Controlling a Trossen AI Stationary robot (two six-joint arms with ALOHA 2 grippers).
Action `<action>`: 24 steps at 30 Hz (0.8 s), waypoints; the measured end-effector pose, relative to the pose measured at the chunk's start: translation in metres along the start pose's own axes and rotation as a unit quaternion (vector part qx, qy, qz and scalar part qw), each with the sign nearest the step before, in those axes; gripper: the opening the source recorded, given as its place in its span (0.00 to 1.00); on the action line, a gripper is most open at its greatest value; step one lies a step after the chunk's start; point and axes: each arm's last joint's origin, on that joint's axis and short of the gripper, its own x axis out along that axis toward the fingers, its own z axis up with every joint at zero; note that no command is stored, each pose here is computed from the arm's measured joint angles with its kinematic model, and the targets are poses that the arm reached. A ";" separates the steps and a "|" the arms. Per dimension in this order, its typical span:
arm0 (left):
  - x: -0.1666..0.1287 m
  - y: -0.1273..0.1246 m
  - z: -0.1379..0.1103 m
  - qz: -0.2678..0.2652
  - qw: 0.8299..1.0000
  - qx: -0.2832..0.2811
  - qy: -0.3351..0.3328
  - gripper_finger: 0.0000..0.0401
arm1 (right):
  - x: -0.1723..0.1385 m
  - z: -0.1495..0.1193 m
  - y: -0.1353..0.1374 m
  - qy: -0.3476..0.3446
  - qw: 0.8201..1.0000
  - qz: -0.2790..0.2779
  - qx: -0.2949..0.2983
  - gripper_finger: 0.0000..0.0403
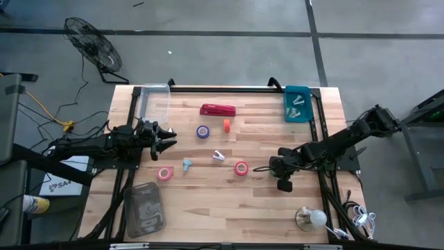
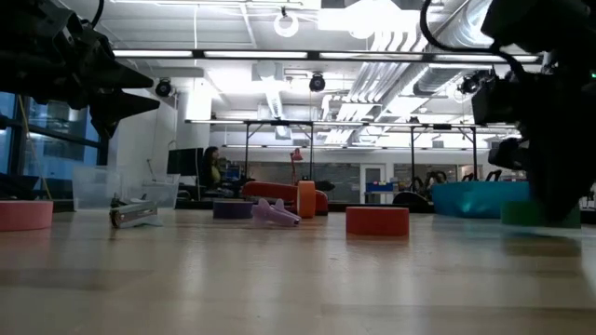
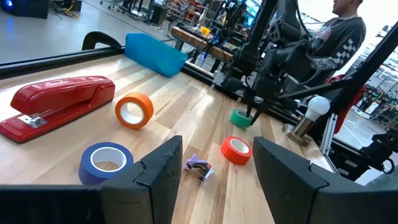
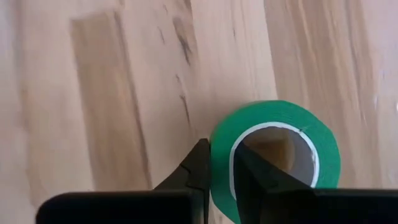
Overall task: Pick and place Stapler, Stapler remover, tape
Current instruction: Put the green tape into the black bin
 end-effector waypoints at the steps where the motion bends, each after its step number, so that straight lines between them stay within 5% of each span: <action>1: 0.000 0.000 0.000 0.000 1.000 0.000 0.000 0.49 | -0.002 0.002 0.001 -0.006 1.000 0.002 0.000 0.08; 13: 0.000 0.000 0.000 0.000 1.000 0.000 0.000 0.49 | -0.024 0.032 0.016 -0.064 0.998 0.017 0.000 0.08; 24: 0.000 0.000 0.000 0.000 1.000 0.000 0.000 0.49 | -0.043 0.055 0.024 -0.145 0.989 -0.037 0.000 0.08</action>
